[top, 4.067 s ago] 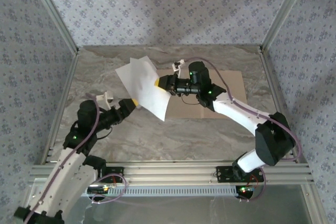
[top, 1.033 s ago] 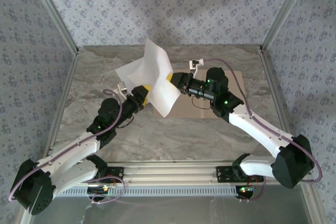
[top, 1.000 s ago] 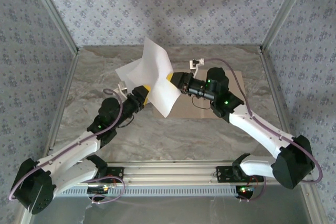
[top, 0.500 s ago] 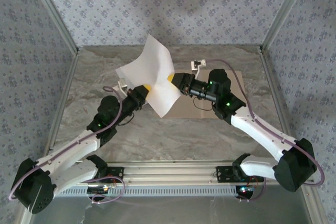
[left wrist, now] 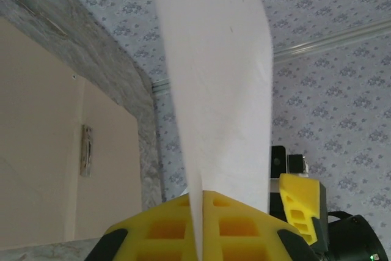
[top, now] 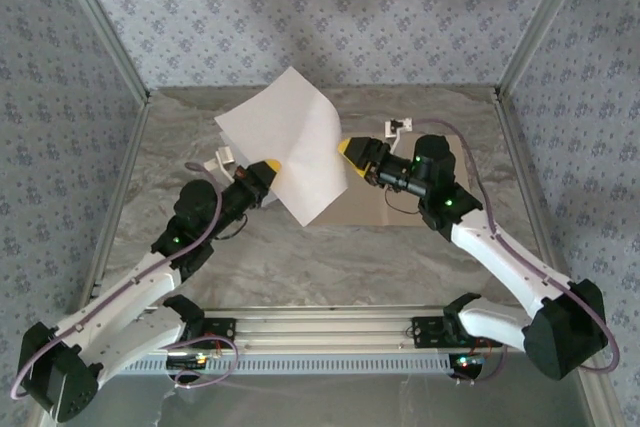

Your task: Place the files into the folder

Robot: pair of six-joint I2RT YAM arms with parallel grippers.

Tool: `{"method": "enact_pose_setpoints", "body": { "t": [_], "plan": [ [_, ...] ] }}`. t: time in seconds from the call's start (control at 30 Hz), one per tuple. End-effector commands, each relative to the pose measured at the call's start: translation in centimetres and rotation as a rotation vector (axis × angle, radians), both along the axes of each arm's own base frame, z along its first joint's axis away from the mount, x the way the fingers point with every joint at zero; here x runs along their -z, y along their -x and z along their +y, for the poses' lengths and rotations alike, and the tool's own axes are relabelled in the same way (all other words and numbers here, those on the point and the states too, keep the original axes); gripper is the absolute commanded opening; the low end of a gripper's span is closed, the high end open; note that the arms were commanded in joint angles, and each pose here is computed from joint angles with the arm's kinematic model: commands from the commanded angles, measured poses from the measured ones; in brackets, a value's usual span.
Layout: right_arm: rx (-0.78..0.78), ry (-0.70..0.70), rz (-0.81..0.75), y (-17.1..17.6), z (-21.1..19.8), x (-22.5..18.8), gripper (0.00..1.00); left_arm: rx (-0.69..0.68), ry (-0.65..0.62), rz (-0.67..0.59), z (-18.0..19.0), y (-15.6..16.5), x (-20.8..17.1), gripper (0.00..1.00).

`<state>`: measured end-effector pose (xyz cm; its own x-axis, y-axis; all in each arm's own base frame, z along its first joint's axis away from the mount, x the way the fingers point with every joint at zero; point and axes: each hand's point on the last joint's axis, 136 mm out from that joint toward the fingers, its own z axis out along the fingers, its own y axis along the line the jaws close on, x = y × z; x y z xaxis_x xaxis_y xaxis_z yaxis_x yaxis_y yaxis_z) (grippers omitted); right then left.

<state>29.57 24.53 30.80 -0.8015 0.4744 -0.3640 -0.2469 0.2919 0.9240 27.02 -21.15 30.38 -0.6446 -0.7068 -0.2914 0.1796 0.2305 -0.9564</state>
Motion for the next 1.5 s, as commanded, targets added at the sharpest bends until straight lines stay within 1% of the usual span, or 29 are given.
{"method": "enact_pose_setpoints", "body": {
  "t": [0.0, 0.2, 0.33, 0.43, 0.57, 0.7, 0.83, 0.97, 1.1, 1.17, 1.27, 1.37, 1.47],
  "plan": [
    [-0.005, 0.023, 0.029, 0.7, -1.5, 1.3, 0.68, 0.040, -0.054, -0.049, 0.4, 0.6, -2.2, 0.00],
    [-0.013, 0.025, 0.071, 1.3, -4.3, 3.2, 0.78, 0.114, -0.183, -0.079, 0.9, 0.9, -4.0, 0.00],
    [-0.052, -0.003, 0.115, 1.8, -5.2, 4.1, 0.80, 0.189, -0.257, -0.108, 0.6, 1.2, -5.5, 0.00],
    [-0.088, -0.028, 0.154, 2.3, -5.4, 4.7, 0.82, 0.272, -0.303, -0.129, -0.4, 1.3, -6.5, 0.00],
    [-0.125, -0.079, 0.178, 2.8, -5.2, 4.8, 0.85, 0.375, -0.323, -0.145, -2.0, 1.1, -7.8, 0.00],
    [-0.149, -0.142, 0.195, 3.0, -5.0, 4.5, 0.88, 0.486, -0.311, -0.158, -4.0, 0.8, -8.9, 0.00],
    [-0.163, -0.178, 0.186, 2.9, -4.9, 3.7, 0.90, 0.590, -0.303, -0.181, -6.6, 1.3, -9.9, 0.00],
    [-0.166, -0.199, 0.168, 2.7, -4.9, 3.1, 0.92, 0.693, -0.281, -0.206, -9.5, 2.7, -11.0, 0.00],
    [-0.177, -0.228, 0.158, 2.5, -4.8, 2.5, 0.94, 0.782, -0.242, -0.233, -11.6, 4.7, -12.5, 0.00],
    [-0.183, -0.250, 0.139, 2.5, -4.8, 2.1, 0.95, 0.803, -0.215, -0.233, -11.9, 5.4, -12.9, 0.00],
    [-0.207, -0.287, 0.060, 2.8, -4.7, 0.4, 0.97, 0.806, -0.176, -0.220, -11.8, 5.9, -12.7, 0.00],
    [-0.240, -0.313, 0.000, 3.4, -4.6, -1.1, 0.97, 0.814, -0.172, -0.179, -11.5, 6.1, -11.3, 0.00],
    [-0.287, -0.315, -0.028, 4.3, -4.1, -2.2, 0.97, 0.822, -0.170, -0.116, -11.1, 5.9, -9.4, 0.00]
  ]
}}
